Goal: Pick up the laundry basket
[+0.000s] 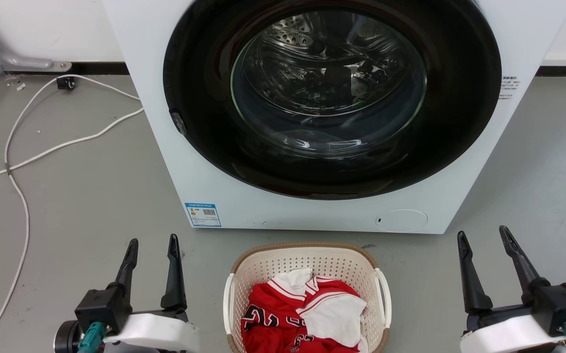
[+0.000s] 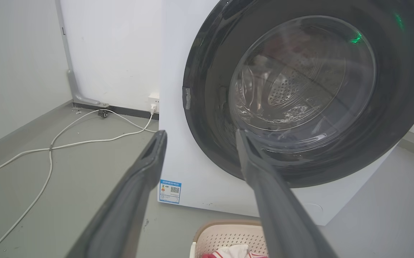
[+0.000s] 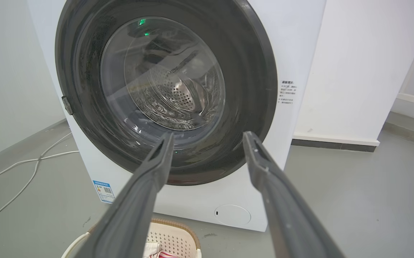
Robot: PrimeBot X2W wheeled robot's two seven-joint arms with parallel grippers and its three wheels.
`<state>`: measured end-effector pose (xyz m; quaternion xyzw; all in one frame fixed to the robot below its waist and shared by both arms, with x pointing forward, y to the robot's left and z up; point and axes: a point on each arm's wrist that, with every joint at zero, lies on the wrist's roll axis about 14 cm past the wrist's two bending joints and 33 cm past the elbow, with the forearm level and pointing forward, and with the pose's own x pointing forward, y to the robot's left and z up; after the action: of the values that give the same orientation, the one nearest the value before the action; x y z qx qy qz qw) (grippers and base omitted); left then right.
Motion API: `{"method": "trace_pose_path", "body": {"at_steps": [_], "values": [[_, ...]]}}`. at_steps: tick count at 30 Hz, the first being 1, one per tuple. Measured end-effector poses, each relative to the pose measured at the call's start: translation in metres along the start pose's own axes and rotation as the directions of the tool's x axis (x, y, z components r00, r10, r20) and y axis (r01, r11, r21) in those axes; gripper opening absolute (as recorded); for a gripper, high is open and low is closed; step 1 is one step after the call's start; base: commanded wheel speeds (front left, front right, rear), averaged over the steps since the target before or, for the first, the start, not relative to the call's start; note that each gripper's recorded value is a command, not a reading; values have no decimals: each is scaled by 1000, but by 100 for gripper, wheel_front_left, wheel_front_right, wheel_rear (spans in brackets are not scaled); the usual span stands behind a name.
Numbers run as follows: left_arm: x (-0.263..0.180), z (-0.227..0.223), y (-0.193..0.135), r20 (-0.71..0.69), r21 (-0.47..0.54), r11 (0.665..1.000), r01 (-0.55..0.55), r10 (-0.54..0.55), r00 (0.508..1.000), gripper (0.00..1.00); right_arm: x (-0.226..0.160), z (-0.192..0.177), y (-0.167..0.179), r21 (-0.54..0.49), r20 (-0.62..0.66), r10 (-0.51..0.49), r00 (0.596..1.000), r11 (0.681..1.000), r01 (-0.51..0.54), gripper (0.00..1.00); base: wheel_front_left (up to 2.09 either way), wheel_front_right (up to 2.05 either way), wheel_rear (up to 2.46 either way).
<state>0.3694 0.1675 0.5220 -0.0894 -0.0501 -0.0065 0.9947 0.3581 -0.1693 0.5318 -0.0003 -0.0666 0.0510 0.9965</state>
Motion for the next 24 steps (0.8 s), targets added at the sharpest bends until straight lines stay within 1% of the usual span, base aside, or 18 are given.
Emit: {"method": "trace_pose_path", "body": {"at_steps": [9,24], "values": [[-2,0,-1,9,70,997,7,-7,1000,100,-3,-1,0,-76,-1,9,1000,997,-9,100,0,0,0],[-6,0,-4,25,179,984,20,-25,999,100,-8,-2,2,-166,1,28,1000,986,-28,100,0,0,0]]}}
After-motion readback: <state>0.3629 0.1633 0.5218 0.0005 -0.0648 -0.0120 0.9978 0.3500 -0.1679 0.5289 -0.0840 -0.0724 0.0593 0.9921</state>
